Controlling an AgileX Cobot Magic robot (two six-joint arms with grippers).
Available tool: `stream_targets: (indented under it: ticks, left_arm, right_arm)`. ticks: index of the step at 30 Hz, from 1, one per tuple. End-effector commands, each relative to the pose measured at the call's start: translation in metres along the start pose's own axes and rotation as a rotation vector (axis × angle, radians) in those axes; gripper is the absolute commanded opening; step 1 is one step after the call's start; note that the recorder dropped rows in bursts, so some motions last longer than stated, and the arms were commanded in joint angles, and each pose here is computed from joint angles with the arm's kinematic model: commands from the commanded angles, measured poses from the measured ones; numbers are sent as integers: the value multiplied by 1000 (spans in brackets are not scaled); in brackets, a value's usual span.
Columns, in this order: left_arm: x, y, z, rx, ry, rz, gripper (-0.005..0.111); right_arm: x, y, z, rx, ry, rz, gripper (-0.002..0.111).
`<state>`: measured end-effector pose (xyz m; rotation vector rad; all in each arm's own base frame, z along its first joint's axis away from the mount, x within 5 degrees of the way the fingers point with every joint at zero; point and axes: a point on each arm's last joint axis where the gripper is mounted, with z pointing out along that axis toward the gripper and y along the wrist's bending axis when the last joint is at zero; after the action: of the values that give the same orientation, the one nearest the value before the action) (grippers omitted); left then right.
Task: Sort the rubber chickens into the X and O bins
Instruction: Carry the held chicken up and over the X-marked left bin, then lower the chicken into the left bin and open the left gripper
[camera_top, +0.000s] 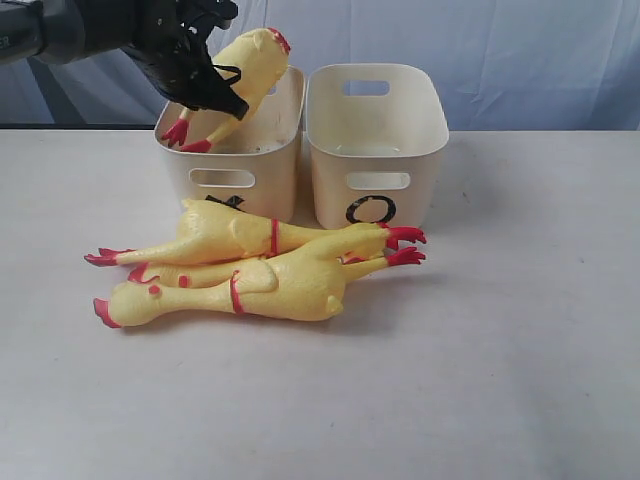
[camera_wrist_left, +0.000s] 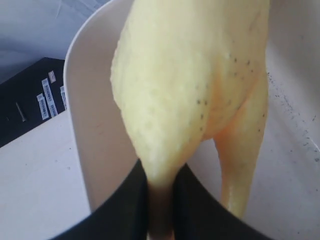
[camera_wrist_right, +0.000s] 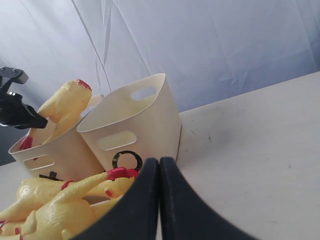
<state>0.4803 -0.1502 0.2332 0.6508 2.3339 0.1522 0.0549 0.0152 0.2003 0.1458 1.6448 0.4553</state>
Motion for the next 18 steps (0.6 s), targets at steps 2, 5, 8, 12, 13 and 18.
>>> stream_targets:
  ticks: [2, 5, 8, 12, 13, 18]
  left_arm:
    - [-3, 2, -5, -7, -5, -16, 1]
    - [-2, 2, -5, -6, 2, -16, 10]
    - [-2, 2, -5, -3, 3, -20, 23]
    - [-2, 2, -5, -3, 3, -20, 38]
    - [-2, 2, -5, -3, 1, -20, 39]
    - [-4, 2, -5, -3, -14, -21, 39]
  right_arm:
    - [0, 0, 0, -2, -9, -6, 0]
    - [0, 0, 0, -2, -9, -6, 0]
    - [0, 0, 0, -2, -9, -6, 0]
    - [0, 0, 0, -2, -9, -6, 0]
    - [0, 0, 0, -2, -9, -6, 0]
    - [0, 0, 0, -2, -9, -6, 0]
